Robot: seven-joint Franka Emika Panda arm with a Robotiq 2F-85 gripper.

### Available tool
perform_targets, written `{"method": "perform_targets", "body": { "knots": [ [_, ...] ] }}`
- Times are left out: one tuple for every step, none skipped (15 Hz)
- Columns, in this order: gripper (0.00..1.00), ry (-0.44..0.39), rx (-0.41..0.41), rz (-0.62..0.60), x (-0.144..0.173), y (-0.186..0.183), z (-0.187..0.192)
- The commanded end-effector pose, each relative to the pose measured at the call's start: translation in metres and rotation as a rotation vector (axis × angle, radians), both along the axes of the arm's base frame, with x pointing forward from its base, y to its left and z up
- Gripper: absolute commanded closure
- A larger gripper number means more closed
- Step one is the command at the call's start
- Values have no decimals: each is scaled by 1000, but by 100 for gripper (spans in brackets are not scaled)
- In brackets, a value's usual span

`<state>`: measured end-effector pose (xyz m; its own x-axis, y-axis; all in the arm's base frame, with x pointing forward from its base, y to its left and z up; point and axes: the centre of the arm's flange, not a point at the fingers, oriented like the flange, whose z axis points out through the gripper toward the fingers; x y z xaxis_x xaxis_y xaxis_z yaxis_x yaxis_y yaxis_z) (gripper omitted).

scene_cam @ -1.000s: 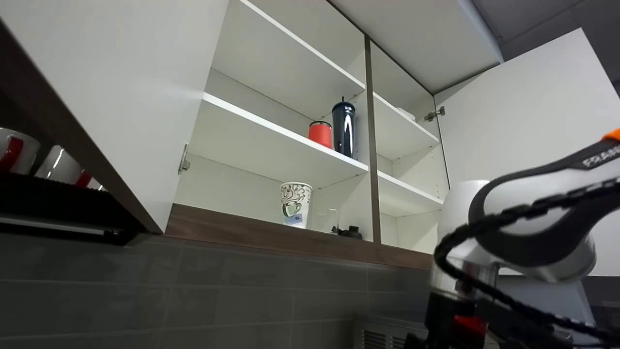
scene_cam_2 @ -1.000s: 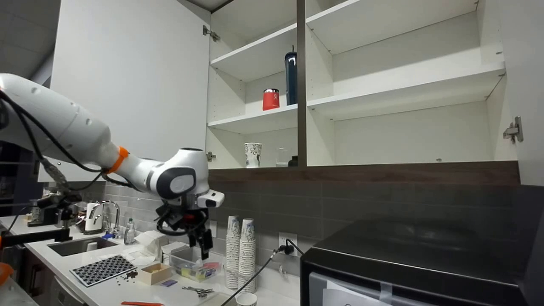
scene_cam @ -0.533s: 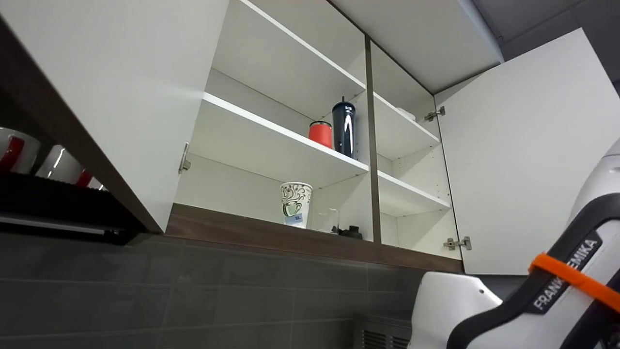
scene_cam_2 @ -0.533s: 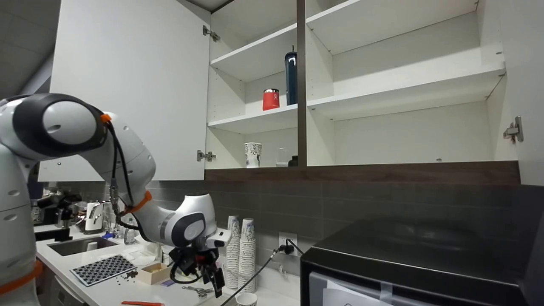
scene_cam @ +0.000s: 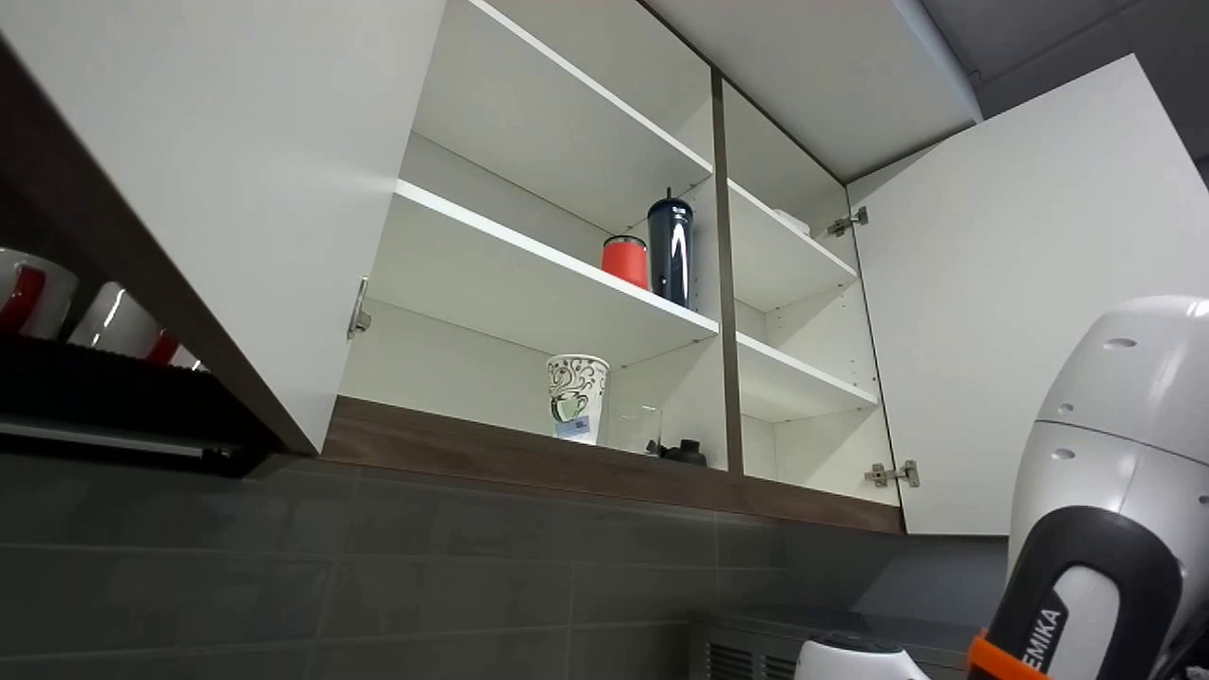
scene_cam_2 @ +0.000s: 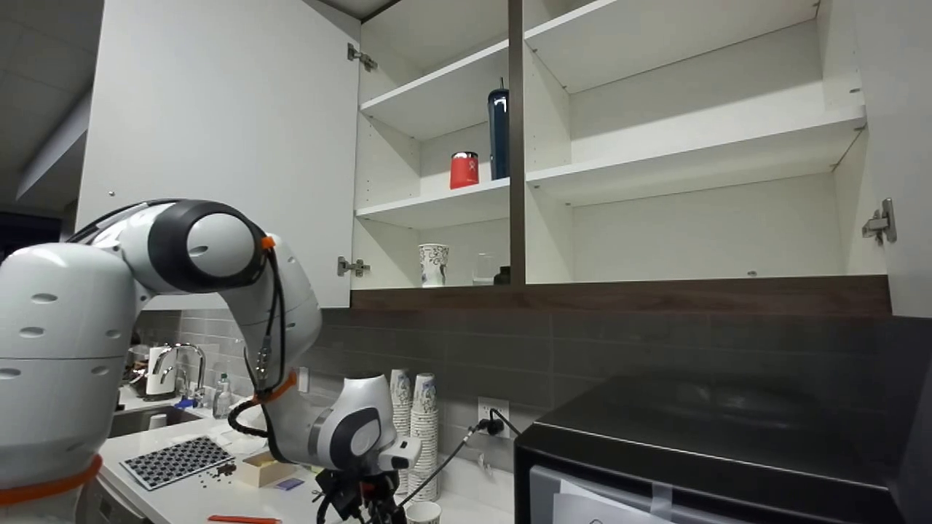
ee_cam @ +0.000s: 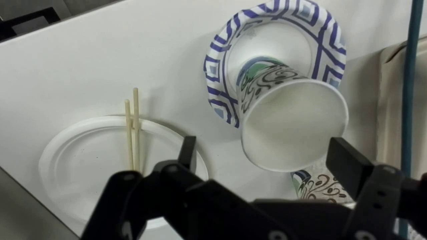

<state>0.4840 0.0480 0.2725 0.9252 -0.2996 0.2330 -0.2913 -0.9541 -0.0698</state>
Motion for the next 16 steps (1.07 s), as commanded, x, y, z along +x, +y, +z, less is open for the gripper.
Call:
{"method": "perform_targets", "body": {
  "knots": [
    [25,25,17,-18,25,7,-27],
    [25,33,17,-21,29,8,-32],
    [32,45,26,-21,31,8,-35],
    [42,54,40,-30,34,8,-37],
    [50,64,59,-41,36,8,-39],
    [56,69,82,-52,38,7,-37],
    [65,68,97,-63,40,7,-37],
    [72,73,115,-71,42,6,-33],
    [81,73,124,-80,43,5,-29],
    [87,72,130,-88,44,4,-25],
    [94,69,134,-97,45,1,-19],
    [99,63,134,-102,46,-1,-13],
    [100,63,131,-106,46,-3,-7],
    [100,66,142,-105,46,-5,0],
    [100,69,154,-105,45,-7,8],
    [99,77,165,-101,43,-10,15]
  ]
}}
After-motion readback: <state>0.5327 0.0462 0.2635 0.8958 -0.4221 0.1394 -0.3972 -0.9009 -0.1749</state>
